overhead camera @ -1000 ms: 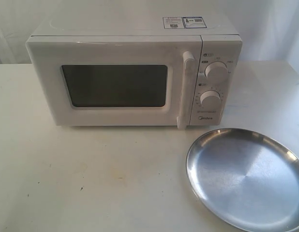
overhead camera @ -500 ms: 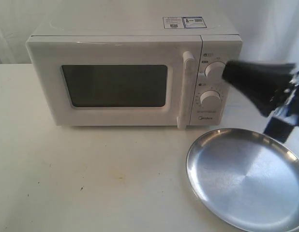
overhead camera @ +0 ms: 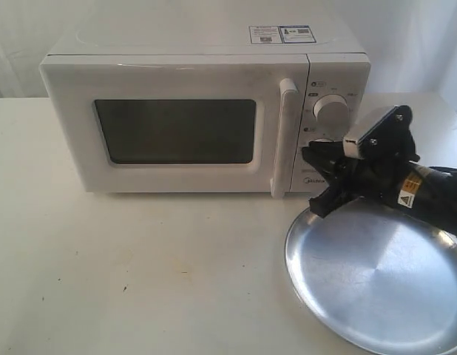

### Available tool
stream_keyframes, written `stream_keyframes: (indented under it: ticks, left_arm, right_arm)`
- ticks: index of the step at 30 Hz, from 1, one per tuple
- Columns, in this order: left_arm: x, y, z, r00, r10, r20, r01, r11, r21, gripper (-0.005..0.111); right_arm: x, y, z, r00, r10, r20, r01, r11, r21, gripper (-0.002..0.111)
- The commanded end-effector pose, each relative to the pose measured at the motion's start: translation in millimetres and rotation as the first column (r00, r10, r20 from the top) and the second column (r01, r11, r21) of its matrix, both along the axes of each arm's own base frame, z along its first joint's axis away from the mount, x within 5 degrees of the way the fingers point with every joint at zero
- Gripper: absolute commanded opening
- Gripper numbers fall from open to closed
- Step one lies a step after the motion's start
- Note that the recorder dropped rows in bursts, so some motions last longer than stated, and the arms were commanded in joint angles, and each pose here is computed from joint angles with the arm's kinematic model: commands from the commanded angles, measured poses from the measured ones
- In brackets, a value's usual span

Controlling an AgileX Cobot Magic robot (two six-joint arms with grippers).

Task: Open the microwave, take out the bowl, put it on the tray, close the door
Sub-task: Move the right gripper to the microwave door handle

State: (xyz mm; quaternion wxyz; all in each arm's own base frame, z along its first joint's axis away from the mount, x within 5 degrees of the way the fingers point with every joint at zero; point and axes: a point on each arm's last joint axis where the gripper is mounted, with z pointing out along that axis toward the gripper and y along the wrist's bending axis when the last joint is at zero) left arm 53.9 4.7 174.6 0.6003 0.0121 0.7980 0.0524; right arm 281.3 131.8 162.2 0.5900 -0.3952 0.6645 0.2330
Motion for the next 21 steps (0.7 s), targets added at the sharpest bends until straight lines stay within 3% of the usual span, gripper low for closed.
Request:
stream_keyframes:
  ticks: [1, 3, 16, 21]
  left_arm:
    - [0.0, -0.2, -0.9, 1.0, 0.0, 0.0, 0.0, 1.0, -0.009, 0.0]
    - [0.0, -0.2, -0.9, 1.0, 0.0, 0.0, 0.0, 1.0, -0.009, 0.0]
    - [0.0, -0.2, -0.9, 1.0, 0.0, 0.0, 0.0, 1.0, -0.009, 0.0]
    - [0.0, -0.2, -0.9, 1.0, 0.0, 0.0, 0.0, 1.0, -0.009, 0.0]
  right_arm:
    - [-1.0, 14.2, -2.2, 0.987, 0.155, -0.03, -0.156, 0.987, -0.032, 0.036]
    - [-1.6, 14.9, -1.9, 0.987, 0.161, -0.027, -0.162, 0.986, -0.03, 0.041]
    - [18.7, 17.6, 11.9, 0.994, 0.106, -0.003, -0.106, 0.994, -0.027, 0.04]
    - [21.2, 21.6, 14.7, 0.986, 0.158, -0.057, -0.16, 0.987, -0.03, 0.034]
